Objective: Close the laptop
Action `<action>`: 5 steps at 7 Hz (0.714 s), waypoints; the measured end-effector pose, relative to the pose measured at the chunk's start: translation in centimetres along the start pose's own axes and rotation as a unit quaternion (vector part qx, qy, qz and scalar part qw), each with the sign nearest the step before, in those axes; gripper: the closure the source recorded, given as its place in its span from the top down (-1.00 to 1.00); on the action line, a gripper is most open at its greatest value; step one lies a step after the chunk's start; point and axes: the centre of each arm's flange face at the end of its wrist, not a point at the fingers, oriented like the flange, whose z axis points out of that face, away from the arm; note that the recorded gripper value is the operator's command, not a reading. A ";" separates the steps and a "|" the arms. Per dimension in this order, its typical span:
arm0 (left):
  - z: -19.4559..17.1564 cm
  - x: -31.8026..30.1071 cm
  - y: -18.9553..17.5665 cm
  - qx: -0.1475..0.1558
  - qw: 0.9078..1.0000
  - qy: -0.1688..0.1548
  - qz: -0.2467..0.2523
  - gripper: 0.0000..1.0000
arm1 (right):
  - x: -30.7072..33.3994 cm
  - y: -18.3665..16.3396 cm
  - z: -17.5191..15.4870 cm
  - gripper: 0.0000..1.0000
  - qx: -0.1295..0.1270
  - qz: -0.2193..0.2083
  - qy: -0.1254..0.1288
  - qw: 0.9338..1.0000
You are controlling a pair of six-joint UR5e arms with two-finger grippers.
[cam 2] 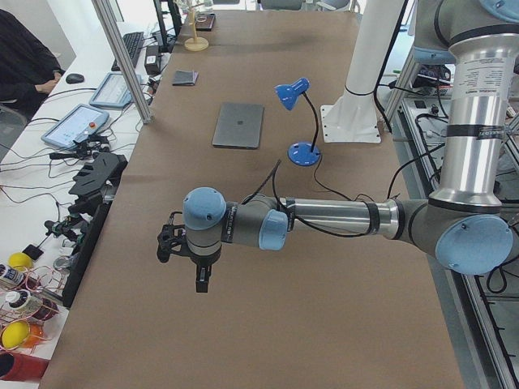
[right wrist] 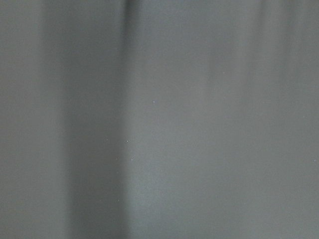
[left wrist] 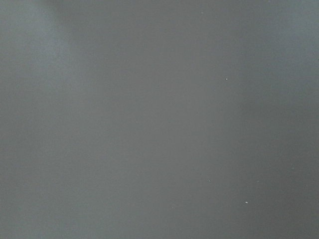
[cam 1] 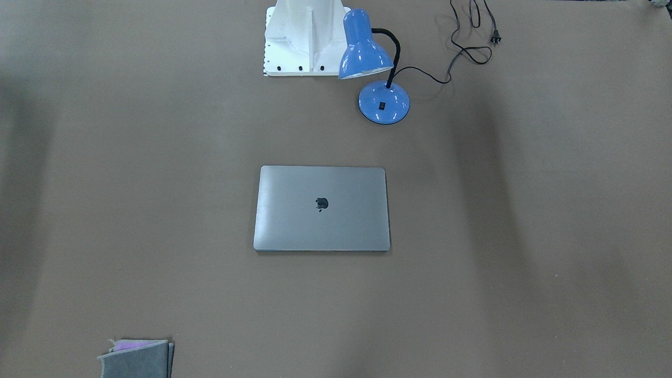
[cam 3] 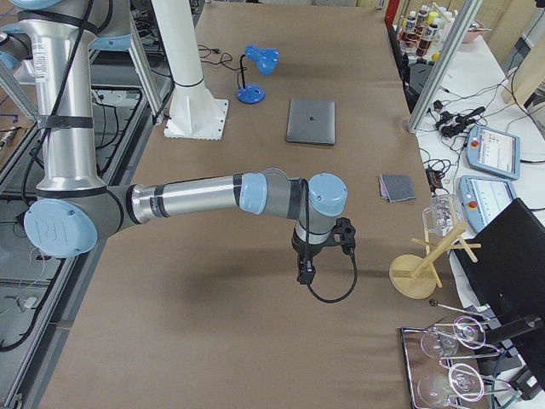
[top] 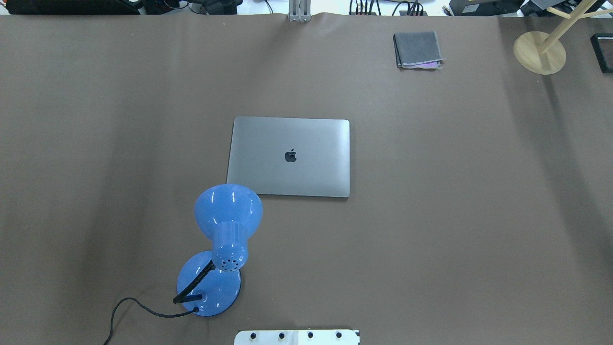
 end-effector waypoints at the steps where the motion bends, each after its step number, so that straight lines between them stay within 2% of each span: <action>1: 0.1 -0.1 0.3 -0.001 1.000 0.000 -0.001 0.97 | 0.0 -0.1 0.0 1.00 0.000 0.000 0.000 1.000; 5: 0.5 -0.5 0.7 -0.005 1.000 0.000 -0.005 0.97 | -0.1 -0.1 -0.2 1.00 0.003 -0.001 -0.002 1.000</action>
